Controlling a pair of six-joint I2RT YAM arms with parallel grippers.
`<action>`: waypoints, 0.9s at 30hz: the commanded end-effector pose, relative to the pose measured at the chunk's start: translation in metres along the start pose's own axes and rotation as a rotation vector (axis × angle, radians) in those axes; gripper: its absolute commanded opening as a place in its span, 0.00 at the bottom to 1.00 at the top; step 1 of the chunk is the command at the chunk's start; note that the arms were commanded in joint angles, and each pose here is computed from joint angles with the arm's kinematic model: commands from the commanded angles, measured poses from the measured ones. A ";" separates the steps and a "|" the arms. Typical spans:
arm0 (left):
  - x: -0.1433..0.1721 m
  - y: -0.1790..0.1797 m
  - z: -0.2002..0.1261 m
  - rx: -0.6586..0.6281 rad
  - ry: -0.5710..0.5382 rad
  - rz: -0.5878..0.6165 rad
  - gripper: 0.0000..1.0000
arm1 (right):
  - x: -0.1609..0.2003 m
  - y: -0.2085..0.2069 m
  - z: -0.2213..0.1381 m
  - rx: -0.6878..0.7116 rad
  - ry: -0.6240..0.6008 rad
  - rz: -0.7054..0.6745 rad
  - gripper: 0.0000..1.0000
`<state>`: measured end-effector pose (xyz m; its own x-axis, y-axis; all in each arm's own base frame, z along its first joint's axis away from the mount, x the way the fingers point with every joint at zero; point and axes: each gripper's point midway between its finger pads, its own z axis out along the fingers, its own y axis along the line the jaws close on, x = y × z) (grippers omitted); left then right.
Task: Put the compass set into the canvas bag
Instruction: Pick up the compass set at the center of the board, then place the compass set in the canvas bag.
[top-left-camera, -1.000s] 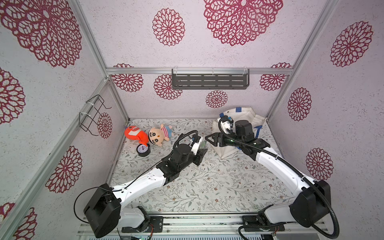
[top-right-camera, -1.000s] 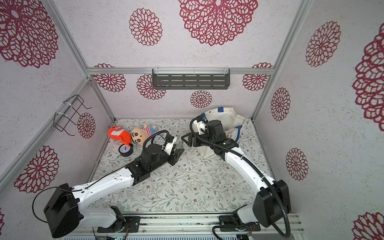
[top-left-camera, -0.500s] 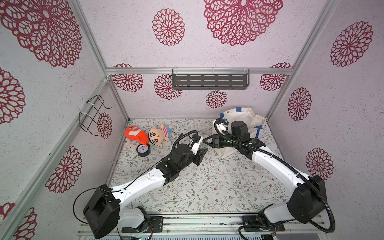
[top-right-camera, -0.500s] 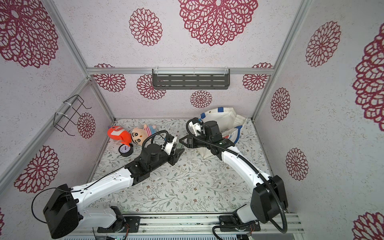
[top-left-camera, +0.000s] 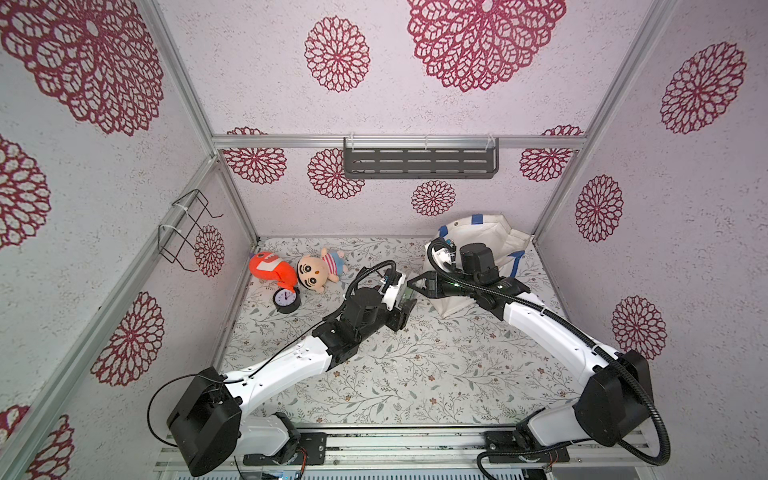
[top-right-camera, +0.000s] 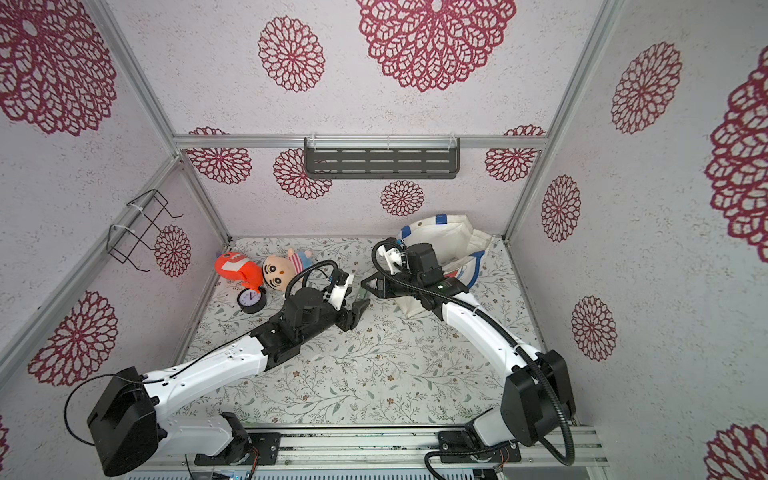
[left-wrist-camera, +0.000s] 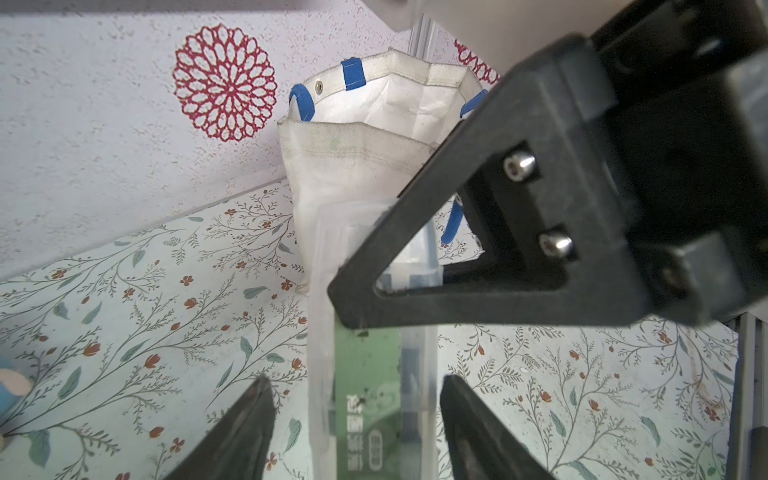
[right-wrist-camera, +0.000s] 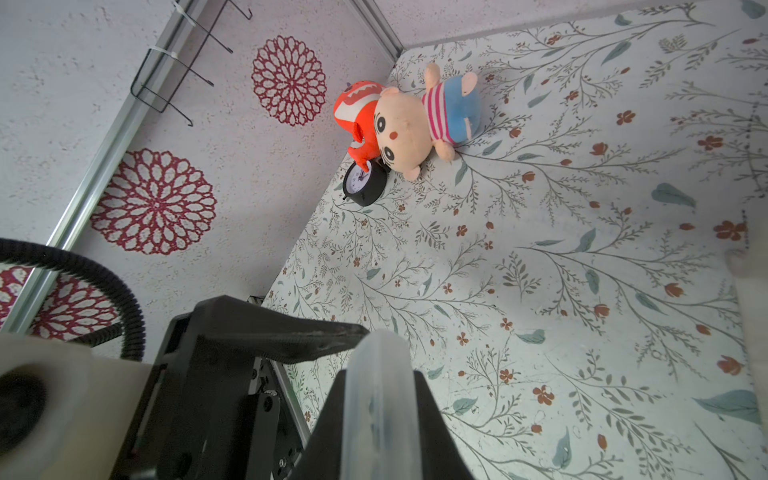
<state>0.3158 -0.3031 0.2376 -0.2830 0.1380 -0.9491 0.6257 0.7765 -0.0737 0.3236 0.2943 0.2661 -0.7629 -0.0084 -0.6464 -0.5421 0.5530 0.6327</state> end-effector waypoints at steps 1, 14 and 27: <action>0.000 0.004 0.001 -0.021 0.009 0.004 0.78 | -0.021 0.011 -0.014 0.028 -0.069 -0.071 0.04; 0.027 0.011 -0.022 -0.029 0.021 -0.047 0.85 | -0.055 -0.008 -0.057 0.194 -0.169 -0.123 0.00; 0.046 0.025 -0.033 -0.017 0.020 -0.133 0.85 | -0.157 -0.053 -0.160 0.524 -0.426 -0.159 0.00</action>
<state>0.2946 -0.2584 0.1911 -0.3973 0.0870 -0.9135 0.5631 0.8091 -0.1679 0.4019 0.1616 0.3778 -0.5111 0.1595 -0.8446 -0.3796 0.8397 0.3882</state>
